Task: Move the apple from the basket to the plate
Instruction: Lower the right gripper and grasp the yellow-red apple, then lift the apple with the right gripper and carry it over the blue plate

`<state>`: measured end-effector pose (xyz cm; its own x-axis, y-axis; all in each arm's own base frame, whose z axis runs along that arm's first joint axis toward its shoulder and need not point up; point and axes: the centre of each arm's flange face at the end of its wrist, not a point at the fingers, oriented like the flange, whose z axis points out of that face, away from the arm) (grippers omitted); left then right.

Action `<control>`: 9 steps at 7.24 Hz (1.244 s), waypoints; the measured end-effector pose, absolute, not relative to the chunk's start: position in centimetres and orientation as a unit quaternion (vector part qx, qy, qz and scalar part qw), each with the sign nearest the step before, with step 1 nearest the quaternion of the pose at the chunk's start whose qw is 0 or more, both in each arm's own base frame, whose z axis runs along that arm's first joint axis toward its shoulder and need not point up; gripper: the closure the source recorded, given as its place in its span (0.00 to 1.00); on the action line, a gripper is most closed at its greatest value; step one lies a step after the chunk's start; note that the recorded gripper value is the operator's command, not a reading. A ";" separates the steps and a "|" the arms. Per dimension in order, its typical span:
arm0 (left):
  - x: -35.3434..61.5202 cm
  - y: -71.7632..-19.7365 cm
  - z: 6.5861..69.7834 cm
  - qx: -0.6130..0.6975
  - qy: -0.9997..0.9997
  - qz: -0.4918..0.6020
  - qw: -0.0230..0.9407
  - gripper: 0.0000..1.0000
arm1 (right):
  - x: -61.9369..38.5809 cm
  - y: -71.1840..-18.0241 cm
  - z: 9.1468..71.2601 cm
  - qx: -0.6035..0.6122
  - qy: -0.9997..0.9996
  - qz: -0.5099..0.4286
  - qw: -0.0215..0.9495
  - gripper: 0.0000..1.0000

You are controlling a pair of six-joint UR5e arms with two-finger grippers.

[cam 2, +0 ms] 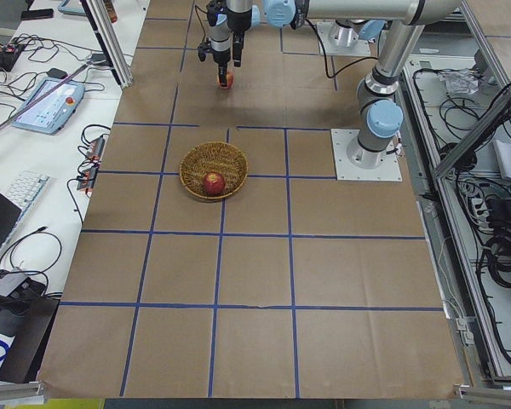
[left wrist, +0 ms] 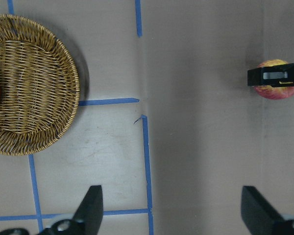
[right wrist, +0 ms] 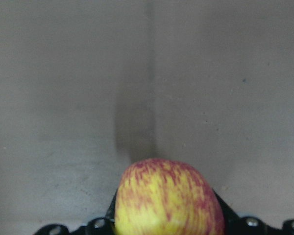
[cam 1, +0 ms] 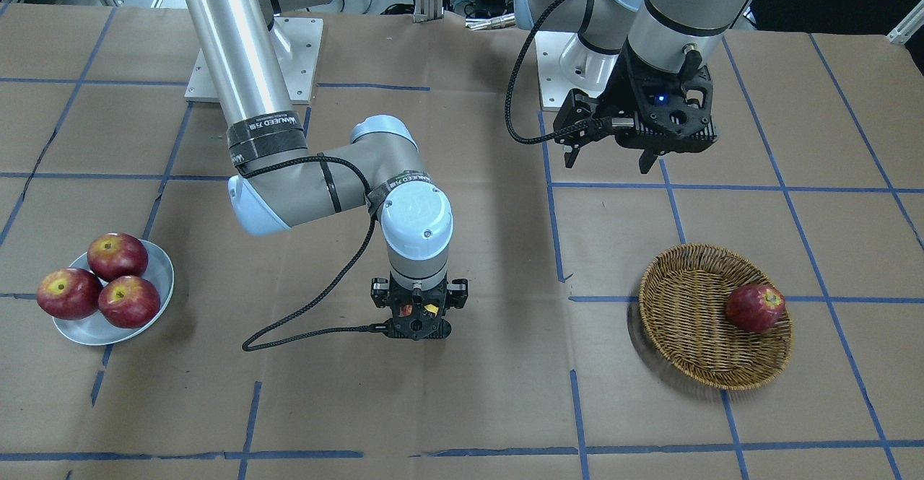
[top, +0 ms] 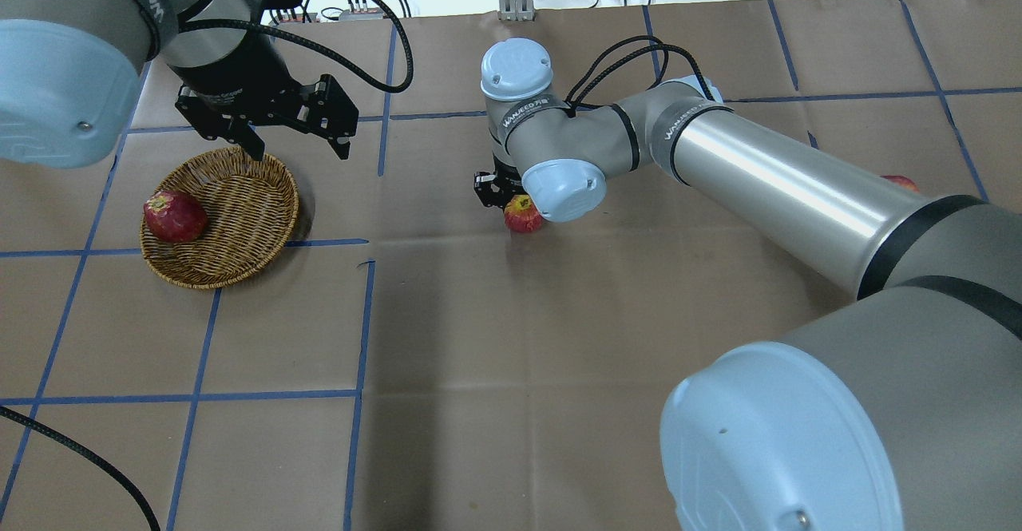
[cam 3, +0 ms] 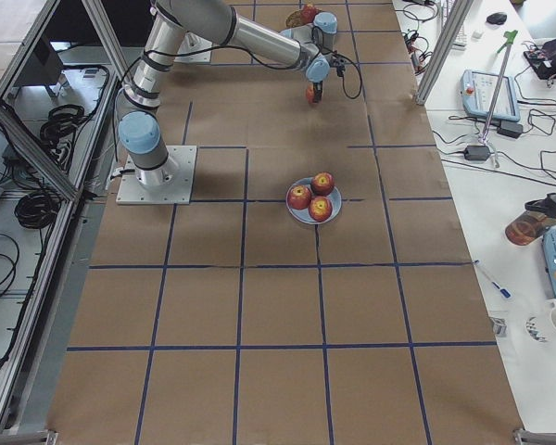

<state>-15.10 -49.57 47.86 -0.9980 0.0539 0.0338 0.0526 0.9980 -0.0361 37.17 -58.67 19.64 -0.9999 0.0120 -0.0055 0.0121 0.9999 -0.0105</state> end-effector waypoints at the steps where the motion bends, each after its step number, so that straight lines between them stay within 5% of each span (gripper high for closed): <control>1: -15.2 -49.3 47.8 -0.026 -0.999 0.010 0.019 0.01 | 37.2 -59.4 20.8 0.008 1.000 -0.015 0.005 0.53; 5: -15.0 -49.0 47.8 -0.024 -1.000 0.000 0.018 0.01 | 29.1 -61.6 31.8 -0.001 1.000 -0.010 0.001 0.53; 9: -14.7 -47.5 49.0 -0.028 -1.000 -0.004 0.014 0.01 | 4.2 -59.0 38.3 -0.104 0.994 0.031 0.002 0.53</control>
<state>-14.69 -47.46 49.02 -0.9981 0.0552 0.0274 0.0554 0.9984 0.0075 4.17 -58.99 38.30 -0.9785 -0.2061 -0.0109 -0.2064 0.9766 0.0605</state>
